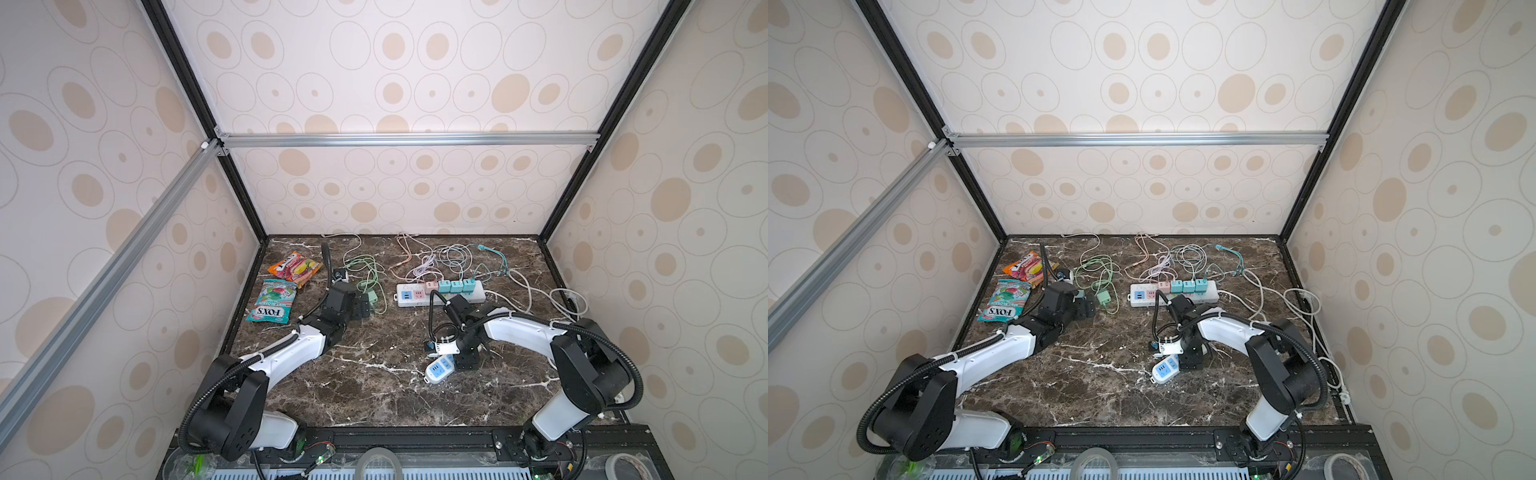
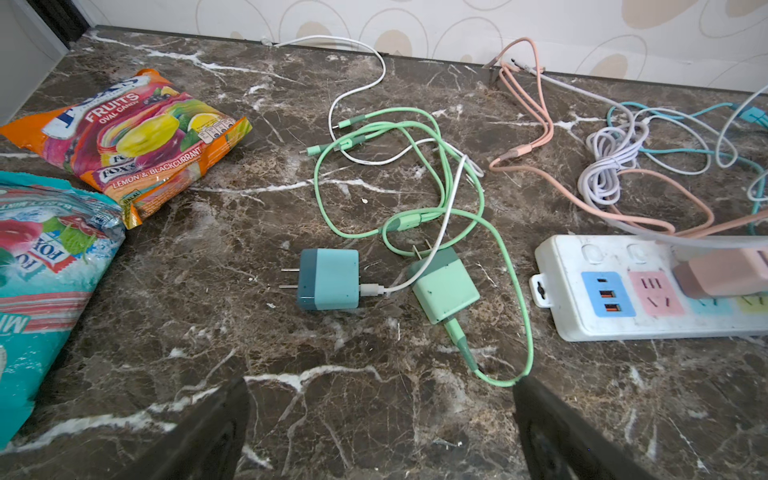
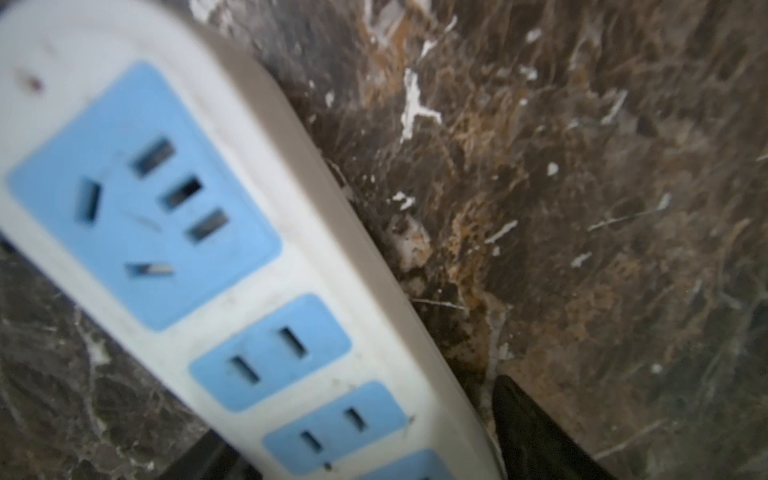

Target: Insert the plug

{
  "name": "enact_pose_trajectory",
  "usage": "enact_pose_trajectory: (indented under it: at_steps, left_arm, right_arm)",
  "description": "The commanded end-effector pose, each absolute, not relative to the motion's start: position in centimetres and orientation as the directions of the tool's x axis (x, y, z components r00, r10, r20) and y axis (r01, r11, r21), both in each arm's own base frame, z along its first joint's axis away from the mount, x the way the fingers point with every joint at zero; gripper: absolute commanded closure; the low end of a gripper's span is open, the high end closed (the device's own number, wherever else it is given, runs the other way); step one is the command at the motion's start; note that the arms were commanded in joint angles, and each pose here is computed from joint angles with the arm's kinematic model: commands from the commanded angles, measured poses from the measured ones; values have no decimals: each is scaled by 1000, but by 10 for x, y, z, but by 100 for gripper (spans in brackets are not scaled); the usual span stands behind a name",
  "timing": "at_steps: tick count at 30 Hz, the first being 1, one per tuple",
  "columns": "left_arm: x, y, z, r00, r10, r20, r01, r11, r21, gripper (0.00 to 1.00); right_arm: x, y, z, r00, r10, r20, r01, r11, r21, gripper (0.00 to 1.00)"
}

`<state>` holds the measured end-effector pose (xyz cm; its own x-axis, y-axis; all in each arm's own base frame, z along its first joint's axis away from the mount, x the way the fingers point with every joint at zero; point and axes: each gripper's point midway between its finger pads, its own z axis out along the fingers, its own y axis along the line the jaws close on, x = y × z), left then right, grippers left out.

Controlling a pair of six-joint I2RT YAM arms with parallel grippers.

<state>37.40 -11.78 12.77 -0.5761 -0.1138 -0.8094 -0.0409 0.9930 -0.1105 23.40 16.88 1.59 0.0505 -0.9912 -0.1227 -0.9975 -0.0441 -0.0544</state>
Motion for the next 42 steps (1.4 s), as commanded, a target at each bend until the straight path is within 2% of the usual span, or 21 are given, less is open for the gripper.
enact_pose_trajectory:
  at_steps: [1, 5, 9, 12, 16, 21, 24, 29, 42]
  left_arm:
    - [374, -105, 132, -560, -151, -815, -98, 988, -117, 2]
    - [373, -96, 135, -549, -156, -821, -120, 987, -107, 2]
    - [373, -86, 140, -535, -163, -829, -149, 984, -97, 2]
    - [371, -78, 142, -528, -165, -833, -171, 982, -86, 2]
    - [369, -70, 141, -530, -162, -832, -188, 980, -71, 2]
    - [367, -68, 139, -539, -147, -829, -183, 982, -55, 2]
    - [367, -67, 138, -539, -146, -829, -180, 982, -56, 2]
    - [367, -66, 136, -538, -161, -828, -188, 980, -69, 2]
    - [368, -64, 123, -582, -149, -799, -193, 980, -42, 2]
  right_arm:
    - [232, 183, 11, 3, -986, -169, -1000, 0, -18, 30]
    - [239, 204, 15, -54, -974, -222, -997, 66, -46, 44]
    - [250, 237, 35, -147, -927, -345, -983, 175, -52, 53]
    - [251, 257, 45, -170, -907, -386, -977, 206, -55, 56]
    - [250, 276, 48, -215, -903, -371, -969, 244, -32, 58]
    - [227, 294, 40, -141, -933, -332, -990, 140, 26, 56]
    - [225, 296, 33, -163, -951, -263, -987, 152, 59, 56]
    - [224, 294, 19, -105, -978, -183, -994, 101, 33, 54]
    - [216, 277, 14, 45, -992, -116, -998, -48, 29, 50]
